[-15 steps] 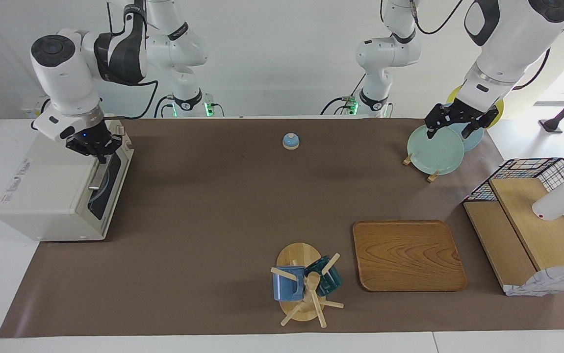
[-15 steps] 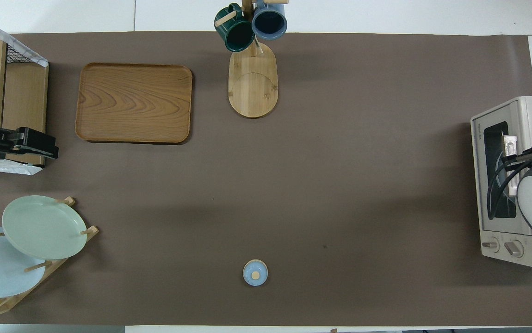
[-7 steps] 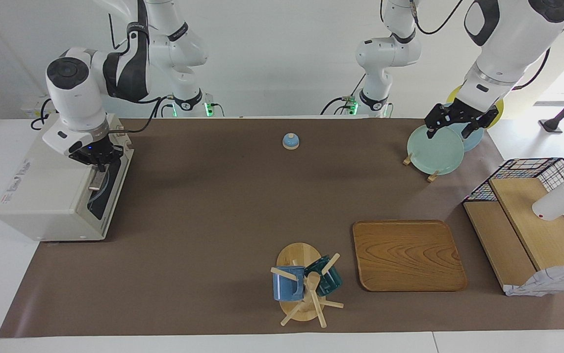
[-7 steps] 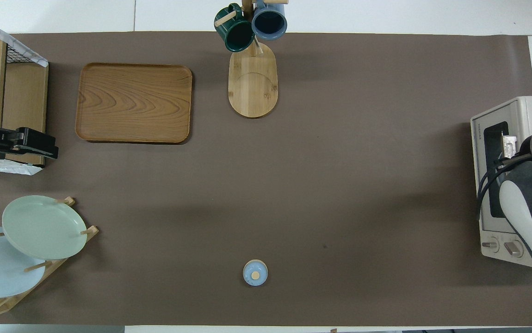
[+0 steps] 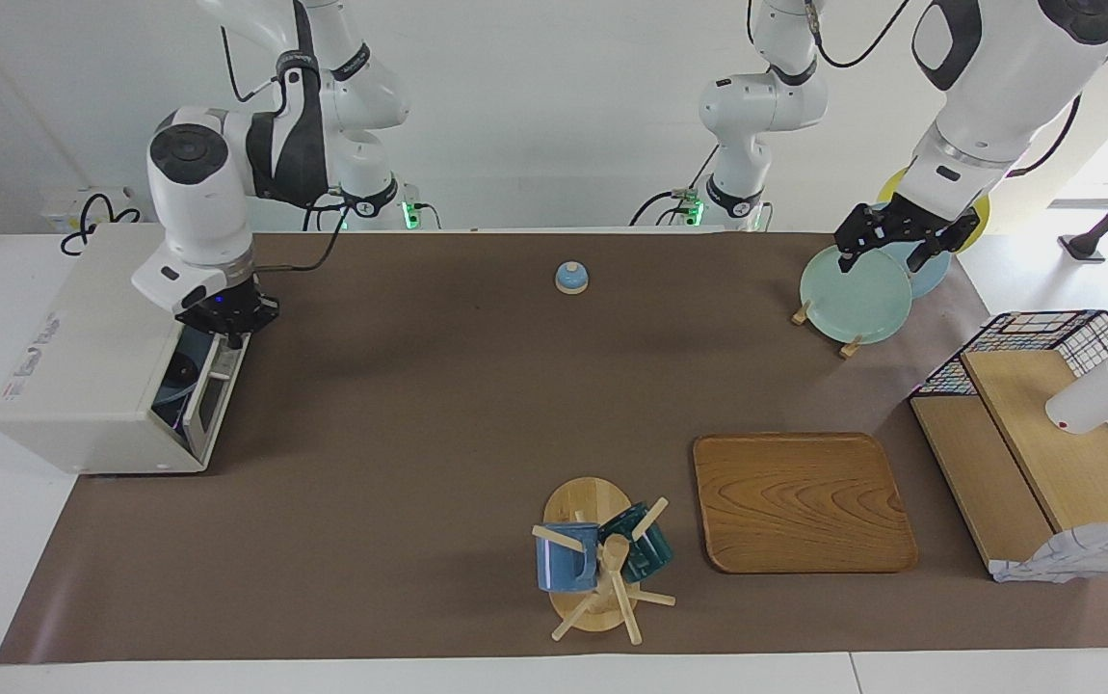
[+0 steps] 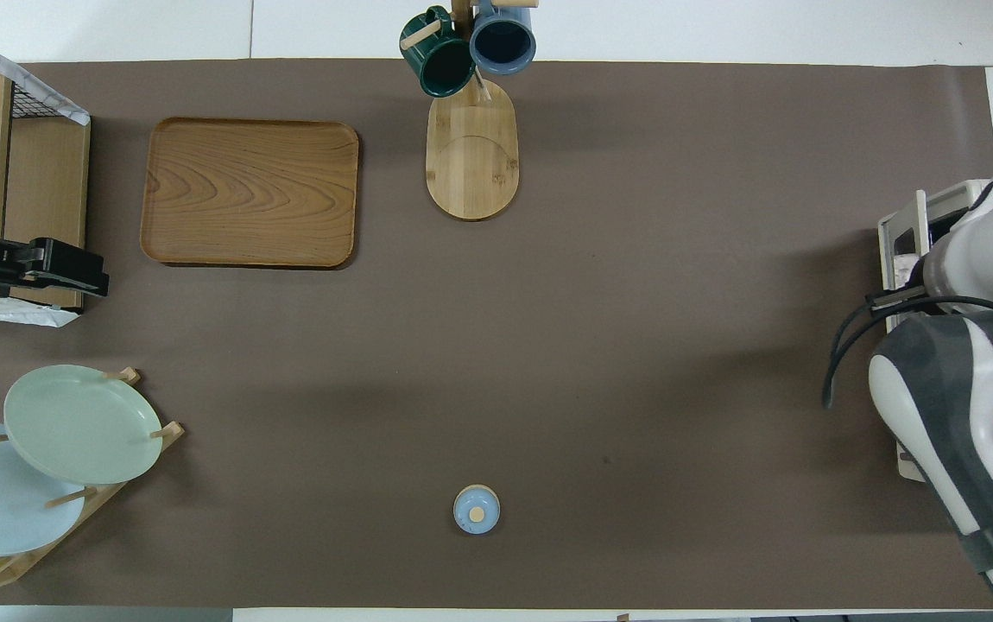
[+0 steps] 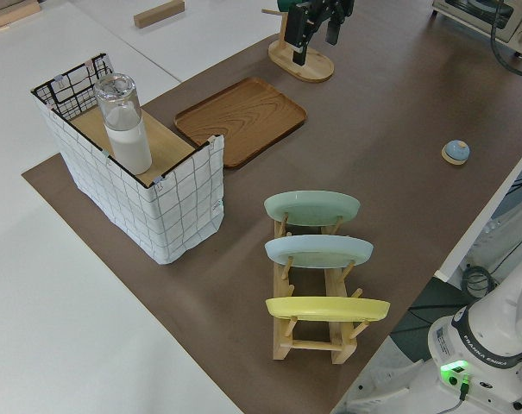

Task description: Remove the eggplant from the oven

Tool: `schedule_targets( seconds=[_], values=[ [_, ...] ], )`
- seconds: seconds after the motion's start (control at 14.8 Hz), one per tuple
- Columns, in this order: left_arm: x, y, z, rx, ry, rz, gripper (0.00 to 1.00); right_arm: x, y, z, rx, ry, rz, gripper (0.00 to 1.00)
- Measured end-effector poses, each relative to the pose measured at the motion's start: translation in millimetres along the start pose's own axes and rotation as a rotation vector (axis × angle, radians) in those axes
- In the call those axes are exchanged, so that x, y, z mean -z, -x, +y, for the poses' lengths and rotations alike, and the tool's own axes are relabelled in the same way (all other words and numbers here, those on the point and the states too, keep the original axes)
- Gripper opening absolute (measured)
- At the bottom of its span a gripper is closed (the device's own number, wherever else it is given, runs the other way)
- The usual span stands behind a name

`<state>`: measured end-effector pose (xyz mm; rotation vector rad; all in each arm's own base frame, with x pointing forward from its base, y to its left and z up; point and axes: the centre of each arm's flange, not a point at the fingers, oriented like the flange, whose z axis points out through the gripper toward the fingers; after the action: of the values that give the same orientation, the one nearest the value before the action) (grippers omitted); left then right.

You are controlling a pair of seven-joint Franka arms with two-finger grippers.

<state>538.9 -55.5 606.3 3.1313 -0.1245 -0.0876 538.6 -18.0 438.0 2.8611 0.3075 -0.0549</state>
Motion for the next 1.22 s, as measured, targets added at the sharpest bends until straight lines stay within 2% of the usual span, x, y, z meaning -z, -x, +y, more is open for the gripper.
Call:
schedule_targets(
  seconds=[0.47, 0.88, 1.22],
  values=[
    [0.0, 0.0, 0.0, 0.000, 0.000, 0.000, 1.00, -57.4, -11.2, -54.5, -0.027, -0.091, 0.072, 0.01],
    [0.0, 0.0, 0.0, 0.000, 0.000, 0.000, 1.00, -108.1, -22.9, -72.1, -0.073, -0.151, 0.039, 0.01],
    [0.0, 0.0, 0.0, 0.000, 0.000, 0.000, 1.00, -121.8, -25.2, -71.3, -0.115, -0.182, 0.027, 0.01]
  ],
)
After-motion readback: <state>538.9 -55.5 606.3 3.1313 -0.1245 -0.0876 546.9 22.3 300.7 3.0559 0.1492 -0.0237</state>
